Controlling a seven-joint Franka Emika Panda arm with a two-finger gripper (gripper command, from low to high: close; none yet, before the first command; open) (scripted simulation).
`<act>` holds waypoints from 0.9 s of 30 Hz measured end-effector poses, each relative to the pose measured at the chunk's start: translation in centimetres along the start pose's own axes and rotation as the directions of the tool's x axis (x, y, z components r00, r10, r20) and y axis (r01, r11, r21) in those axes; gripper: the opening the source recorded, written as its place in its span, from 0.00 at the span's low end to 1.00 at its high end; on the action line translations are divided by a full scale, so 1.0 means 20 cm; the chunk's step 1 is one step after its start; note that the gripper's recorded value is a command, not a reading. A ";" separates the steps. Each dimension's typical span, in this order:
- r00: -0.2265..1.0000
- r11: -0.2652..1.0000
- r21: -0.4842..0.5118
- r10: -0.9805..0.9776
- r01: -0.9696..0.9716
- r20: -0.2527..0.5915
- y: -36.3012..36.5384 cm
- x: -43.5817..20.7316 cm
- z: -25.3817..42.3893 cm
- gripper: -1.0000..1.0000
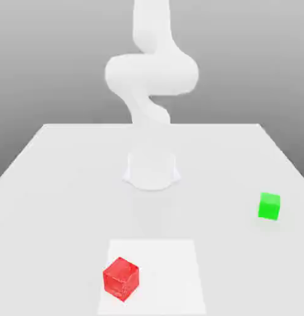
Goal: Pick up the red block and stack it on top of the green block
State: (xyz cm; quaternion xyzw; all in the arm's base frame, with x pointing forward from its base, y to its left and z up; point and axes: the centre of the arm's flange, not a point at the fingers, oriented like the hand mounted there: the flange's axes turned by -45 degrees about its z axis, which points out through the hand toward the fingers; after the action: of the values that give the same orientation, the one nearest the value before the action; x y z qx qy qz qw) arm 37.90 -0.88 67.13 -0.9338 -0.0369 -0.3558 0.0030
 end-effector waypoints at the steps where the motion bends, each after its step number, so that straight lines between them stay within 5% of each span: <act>1: 0.999 0.999 0.015 -0.035 0.034 0.030 0.02 -0.01 0.11 0.50; 14: 0.832 0.882 0.261 -0.462 0.393 0.306 0.13 -0.51 1.29 0.50; 27: 0.486 0.632 0.521 -0.774 0.574 0.405 0.22 -1.36 1.98 0.50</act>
State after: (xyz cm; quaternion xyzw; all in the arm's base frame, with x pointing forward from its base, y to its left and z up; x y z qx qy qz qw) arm 44.34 -5.87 19.62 -0.8876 -0.4605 -0.0035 -0.0014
